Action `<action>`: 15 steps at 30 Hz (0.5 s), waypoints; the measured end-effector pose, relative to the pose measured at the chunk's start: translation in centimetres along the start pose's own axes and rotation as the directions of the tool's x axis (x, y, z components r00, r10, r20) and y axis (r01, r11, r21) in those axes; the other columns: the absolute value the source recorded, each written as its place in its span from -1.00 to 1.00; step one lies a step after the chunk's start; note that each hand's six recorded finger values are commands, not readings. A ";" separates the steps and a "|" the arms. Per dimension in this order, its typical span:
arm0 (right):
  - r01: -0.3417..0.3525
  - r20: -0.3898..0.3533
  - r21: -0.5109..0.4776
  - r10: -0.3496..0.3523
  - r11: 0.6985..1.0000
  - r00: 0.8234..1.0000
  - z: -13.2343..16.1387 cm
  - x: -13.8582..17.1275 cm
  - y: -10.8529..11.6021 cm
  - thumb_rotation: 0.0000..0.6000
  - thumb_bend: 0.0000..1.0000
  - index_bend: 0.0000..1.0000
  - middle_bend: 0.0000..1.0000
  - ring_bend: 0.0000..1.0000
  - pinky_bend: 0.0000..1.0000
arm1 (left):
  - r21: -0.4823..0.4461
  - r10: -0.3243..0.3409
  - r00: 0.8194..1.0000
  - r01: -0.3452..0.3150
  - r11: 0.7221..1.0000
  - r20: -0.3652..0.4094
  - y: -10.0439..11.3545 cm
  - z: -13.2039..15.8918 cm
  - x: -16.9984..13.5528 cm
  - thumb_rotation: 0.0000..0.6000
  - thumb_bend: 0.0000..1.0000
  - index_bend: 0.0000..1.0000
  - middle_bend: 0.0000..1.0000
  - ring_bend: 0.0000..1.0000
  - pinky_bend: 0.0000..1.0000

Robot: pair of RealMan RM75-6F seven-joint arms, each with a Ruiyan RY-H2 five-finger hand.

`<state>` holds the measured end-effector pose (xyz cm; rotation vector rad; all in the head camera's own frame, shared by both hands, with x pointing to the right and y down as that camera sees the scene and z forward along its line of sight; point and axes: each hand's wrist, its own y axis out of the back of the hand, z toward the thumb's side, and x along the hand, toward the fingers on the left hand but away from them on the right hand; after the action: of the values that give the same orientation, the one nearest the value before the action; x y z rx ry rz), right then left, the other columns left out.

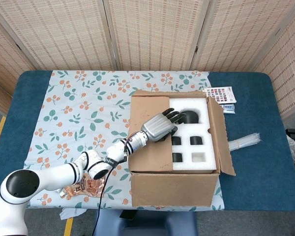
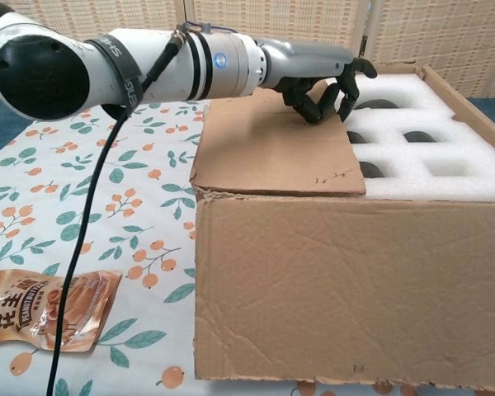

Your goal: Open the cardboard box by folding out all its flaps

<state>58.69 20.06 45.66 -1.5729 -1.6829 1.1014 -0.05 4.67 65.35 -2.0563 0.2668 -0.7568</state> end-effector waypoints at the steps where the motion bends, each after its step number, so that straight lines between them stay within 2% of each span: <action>1: -0.002 0.000 0.000 0.002 1.000 1.000 0.0 0.0 0.0 0.02 0.19 -0.40 -1.00 -1.00 -1.00 | 0.005 -0.001 1.000 0.001 1.000 -0.002 0.0 -0.1 -0.1 1.00 1.00 0.25 -1.00 -1.00 -1.00; 10: -0.016 0.006 0.002 0.016 1.000 1.000 0.0 -0.1 -0.3 0.02 0.19 -0.39 -1.00 -1.00 -1.00 | 0.040 0.037 0.999 -0.037 0.999 -0.011 1.0 -0.4 -0.6 1.00 1.00 0.26 -1.00 -1.00 -1.00; 15: -0.019 0.012 0.001 0.019 1.000 1.000 -0.1 0.0 -0.3 0.03 0.19 -0.39 -1.00 -1.00 -1.00 | 0.112 0.050 0.999 -0.049 0.993 -0.009 1.9 -0.4 -0.6 1.00 1.00 0.27 -1.00 -1.00 -1.00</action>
<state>58.56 20.13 45.96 -1.5877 -1.6784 1.1223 -0.62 3.56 63.74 -1.9337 0.2753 -0.7374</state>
